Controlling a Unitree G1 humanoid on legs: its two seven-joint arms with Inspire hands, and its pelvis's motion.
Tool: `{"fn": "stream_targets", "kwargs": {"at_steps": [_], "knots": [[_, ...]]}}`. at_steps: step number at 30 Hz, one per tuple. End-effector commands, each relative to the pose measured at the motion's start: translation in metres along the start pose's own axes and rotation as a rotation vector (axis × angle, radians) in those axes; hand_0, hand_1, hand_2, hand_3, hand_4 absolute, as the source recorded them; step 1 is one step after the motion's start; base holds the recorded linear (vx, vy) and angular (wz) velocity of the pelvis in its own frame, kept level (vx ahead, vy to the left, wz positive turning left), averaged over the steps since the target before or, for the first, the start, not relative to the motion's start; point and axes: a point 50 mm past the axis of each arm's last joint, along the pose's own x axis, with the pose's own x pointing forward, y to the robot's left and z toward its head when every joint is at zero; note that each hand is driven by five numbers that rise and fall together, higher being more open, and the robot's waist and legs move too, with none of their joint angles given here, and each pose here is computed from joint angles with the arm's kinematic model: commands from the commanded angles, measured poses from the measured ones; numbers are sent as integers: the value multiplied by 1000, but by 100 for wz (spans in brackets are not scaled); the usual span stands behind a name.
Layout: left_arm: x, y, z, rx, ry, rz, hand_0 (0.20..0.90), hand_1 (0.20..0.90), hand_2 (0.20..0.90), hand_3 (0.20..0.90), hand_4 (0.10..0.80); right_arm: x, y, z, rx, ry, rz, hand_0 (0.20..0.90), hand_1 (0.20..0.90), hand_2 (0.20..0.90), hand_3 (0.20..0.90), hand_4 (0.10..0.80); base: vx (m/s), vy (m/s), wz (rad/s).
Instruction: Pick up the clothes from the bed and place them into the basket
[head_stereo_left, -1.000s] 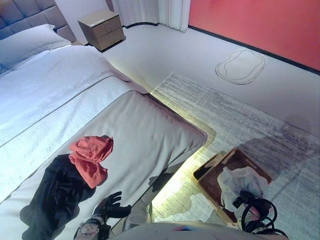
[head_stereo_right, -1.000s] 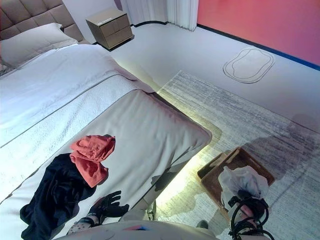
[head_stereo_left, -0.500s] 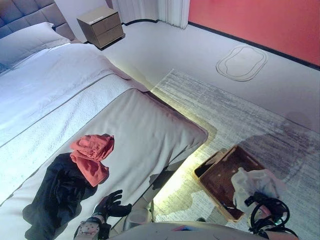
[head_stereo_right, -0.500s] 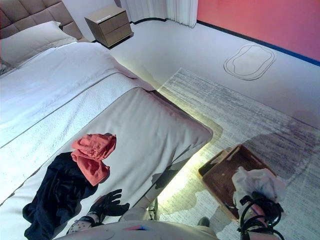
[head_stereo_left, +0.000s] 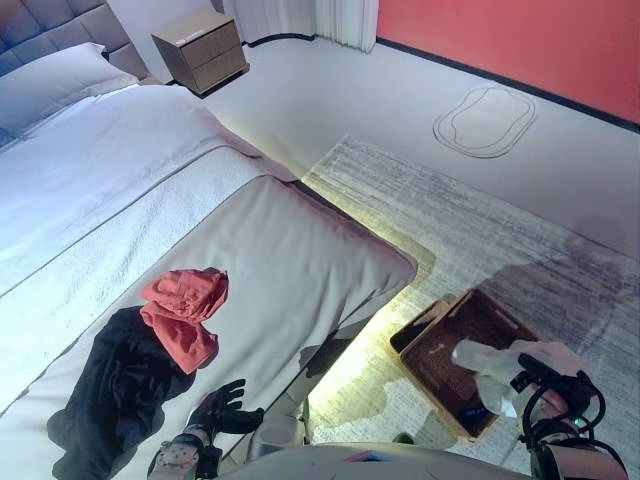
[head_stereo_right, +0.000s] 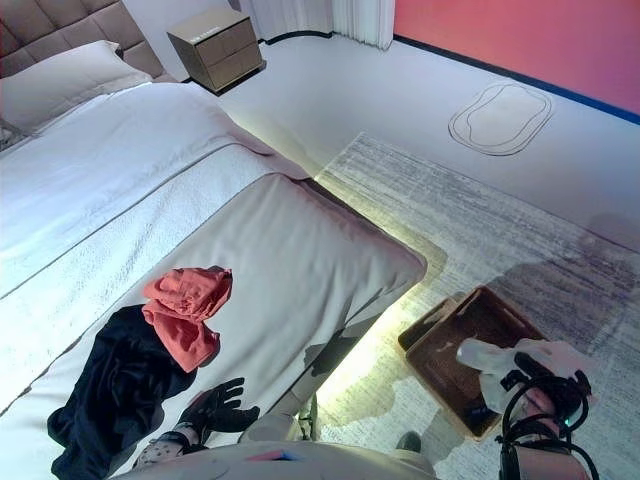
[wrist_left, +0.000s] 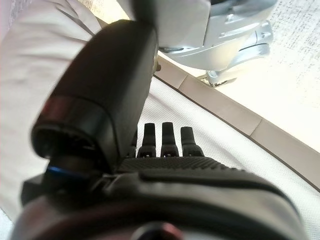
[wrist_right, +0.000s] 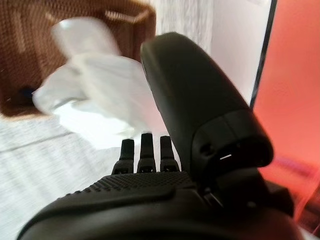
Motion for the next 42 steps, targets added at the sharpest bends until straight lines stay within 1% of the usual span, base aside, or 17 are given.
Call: {"fn": "stream_targets", "kwargs": {"at_steps": [1,4,8,10,13,15,19,20,23,27,29,30,32,34,35,38,42], "knots": [[5,6,17,69,-57,-17,900,900,900,900,800,1,24,75,16,-260,169,900,900,900,900,800,0,0,0],[3,6,14,59,-58,-17,900,900,900,900,800,-7,40,70,-21,-265,286,900,900,900,900,800,0,0,0],[1,5,9,41,-51,-11,900,900,900,900,800,-18,51,48,-75,-235,393,900,900,900,900,800,0,0,0],[1,5,7,33,-46,-7,900,900,900,900,800,-22,54,34,-116,-210,433,900,900,900,900,800,0,0,0],[0,2,3,18,-39,6,900,900,900,900,800,-37,63,-4,-247,-149,545,900,900,900,900,800,0,0,0],[0,3,4,14,-40,12,900,900,900,900,800,-44,66,-20,-291,-120,588,900,900,900,900,800,0,0,0],[0,3,3,-4,-41,31,900,900,900,900,800,-54,69,-41,-349,-82,656,900,900,900,900,800,4,-17,3],[0,4,3,-15,-38,39,900,900,900,900,800,-59,72,-48,-409,-81,703,900,900,900,900,800,7,-30,15],[1,7,3,-50,-36,57,900,900,900,900,800,-68,80,-56,-479,-78,794,900,900,900,900,800,9,-15,28],[-2,8,-8,-70,-4,66,900,900,900,900,800,-87,99,-61,-580,-136,908,900,900,900,900,800,31,20,30],[-3,6,-10,-44,3,43,900,900,900,900,800,-95,103,-63,-592,-150,920,900,900,900,900,800,17,89,57],[-2,4,-7,-3,-6,9,900,900,900,900,800,-98,104,-62,-598,-173,916,900,900,900,900,800,-129,172,90],[0,2,-2,12,-8,-8,900,900,900,900,800,-102,106,-60,-626,-211,936,900,900,900,900,800,-92,196,173],[2,0,1,2,-6,-9,900,900,900,900,800,-109,113,-55,-706,-286,1012,900,900,900,900,800,11,233,165],[2,0,1,1,-6,-9,900,900,900,900,800,-111,115,-55,-730,-299,1026,900,900,900,900,800,81,219,80],[4,6,8,-37,-26,32,900,900,900,900,800,-123,127,-48,-882,-441,1107,900,900,900,900,800,140,246,50],[8,13,20,-29,-38,60,900,900,900,900,800,-133,141,-39,-1000,-613,1133,900,900,900,900,800,159,227,54]]}}
